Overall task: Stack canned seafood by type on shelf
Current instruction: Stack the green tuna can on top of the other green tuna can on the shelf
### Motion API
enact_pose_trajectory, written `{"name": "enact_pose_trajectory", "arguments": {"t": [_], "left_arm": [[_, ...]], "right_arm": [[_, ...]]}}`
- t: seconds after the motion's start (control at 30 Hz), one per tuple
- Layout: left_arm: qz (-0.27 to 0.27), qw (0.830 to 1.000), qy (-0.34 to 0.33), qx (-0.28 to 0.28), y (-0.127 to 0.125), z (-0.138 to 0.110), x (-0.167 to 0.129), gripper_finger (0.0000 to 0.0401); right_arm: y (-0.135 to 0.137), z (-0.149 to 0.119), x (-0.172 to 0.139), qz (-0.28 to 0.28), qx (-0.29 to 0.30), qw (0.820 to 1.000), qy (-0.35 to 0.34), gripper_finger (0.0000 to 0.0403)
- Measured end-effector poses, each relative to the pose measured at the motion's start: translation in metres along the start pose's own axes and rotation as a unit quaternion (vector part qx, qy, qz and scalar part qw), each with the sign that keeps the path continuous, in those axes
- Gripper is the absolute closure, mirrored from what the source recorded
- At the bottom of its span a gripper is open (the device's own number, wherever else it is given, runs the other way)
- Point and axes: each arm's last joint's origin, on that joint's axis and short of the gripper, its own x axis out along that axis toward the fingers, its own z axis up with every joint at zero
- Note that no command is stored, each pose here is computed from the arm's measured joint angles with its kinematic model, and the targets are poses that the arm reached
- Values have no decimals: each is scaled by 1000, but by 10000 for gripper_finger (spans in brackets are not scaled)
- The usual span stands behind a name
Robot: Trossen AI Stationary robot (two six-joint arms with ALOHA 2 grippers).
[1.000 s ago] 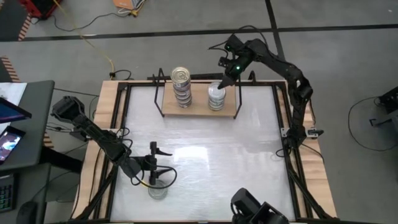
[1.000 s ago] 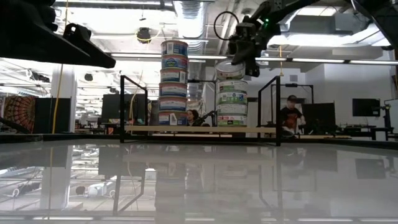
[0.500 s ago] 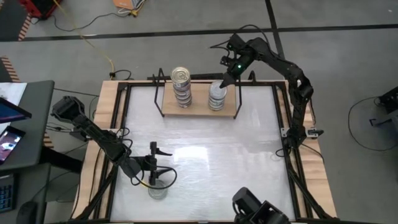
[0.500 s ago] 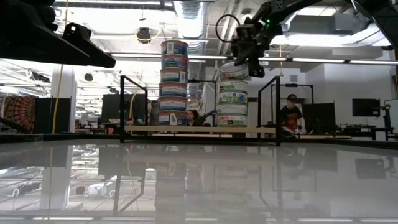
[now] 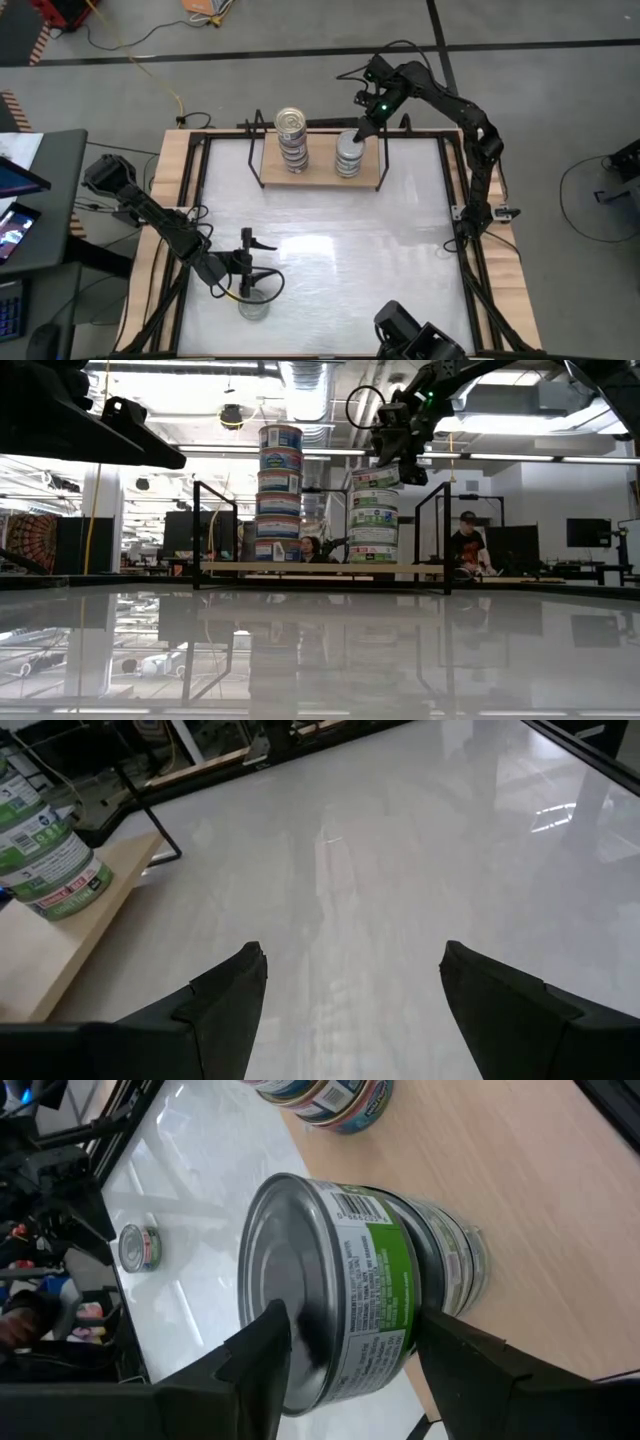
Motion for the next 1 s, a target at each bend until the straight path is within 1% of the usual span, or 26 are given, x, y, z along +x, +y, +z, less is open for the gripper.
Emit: {"name": "enact_pose_trajectory", "arguments": {"t": [0.13,0.3,0.43,0.67,0.77,0.87,0.93,1.0], "left_arm": [[-3,1000,0,0,0,0,0,113],[-26,1000,1,0,-2,0,0,113],[-27,1000,1,1,-2,0,0,113],[-27,1000,1,3,-2,0,0,113],[-27,1000,1,4,-2,0,0,113],[-29,1000,3,3,-2,0,0,113],[-34,999,8,5,-2,-2,0,113],[-36,999,11,7,-2,-2,0,113]], "right_arm": [[0,0,0,-2,10,1000,0,166],[-2,0,0,-23,28,999,1,166],[-2,0,0,-24,39,999,0,166],[-2,0,0,-24,40,999,-1,166],[0,-1,-8,-25,41,999,7,166],[13,-7,-24,-24,40,999,20,166],[30,-15,-36,-31,23,999,26,166],[52,-24,-47,-50,1,999,17,167]]}}
